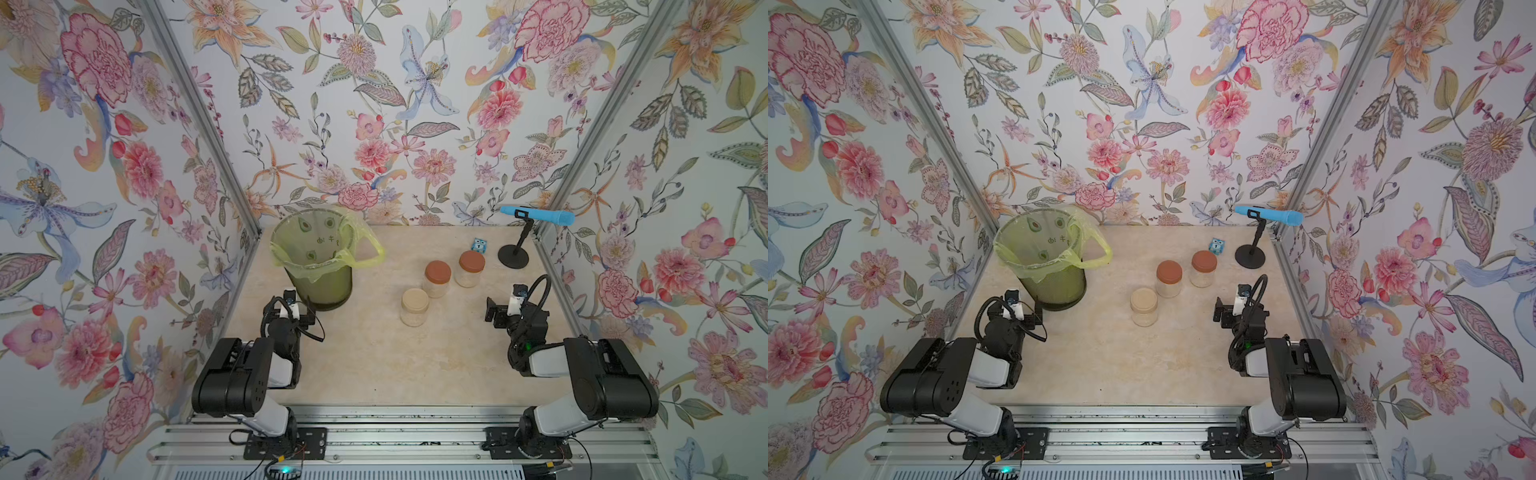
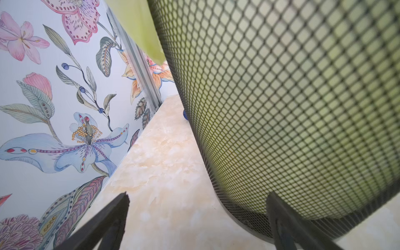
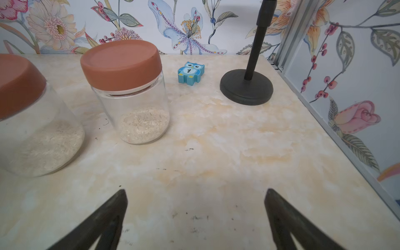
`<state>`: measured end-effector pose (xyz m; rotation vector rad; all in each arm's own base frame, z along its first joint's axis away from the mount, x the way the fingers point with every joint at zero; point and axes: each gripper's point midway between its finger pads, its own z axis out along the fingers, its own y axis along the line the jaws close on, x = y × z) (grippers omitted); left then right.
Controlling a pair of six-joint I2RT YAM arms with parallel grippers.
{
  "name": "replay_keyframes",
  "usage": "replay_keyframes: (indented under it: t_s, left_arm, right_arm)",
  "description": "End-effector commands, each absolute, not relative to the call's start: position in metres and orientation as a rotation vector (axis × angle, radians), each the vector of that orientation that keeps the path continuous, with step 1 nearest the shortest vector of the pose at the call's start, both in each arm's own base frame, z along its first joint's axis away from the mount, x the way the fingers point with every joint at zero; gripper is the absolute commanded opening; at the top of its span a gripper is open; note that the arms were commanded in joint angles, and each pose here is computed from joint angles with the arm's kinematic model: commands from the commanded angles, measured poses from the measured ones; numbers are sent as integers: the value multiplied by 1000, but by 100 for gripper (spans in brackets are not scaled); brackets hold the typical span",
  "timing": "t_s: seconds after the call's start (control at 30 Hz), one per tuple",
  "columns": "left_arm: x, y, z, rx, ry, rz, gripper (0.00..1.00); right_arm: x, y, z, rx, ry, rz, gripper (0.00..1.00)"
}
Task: Empty moldy rice from jars
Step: Pick up the jar from the center of the board.
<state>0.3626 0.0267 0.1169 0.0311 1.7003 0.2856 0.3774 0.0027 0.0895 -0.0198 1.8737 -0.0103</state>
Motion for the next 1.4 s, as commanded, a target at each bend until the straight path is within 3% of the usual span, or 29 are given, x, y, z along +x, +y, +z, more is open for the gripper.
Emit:
replay_keyframes:
  t_s: [0.0,0.9,1.37]
  left_arm:
    - [370,29,137,11,1625,290,100]
    - [371,25,137,35,1627,276,100]
    - [332,32,183,-82,1502,430,100]
  right_arm:
    - [387,4,106,-40,1812,-15,100]
    - [387,2,105,-35,1817,-17,100]
    - [387,27,125,-99,1970,-94,100]
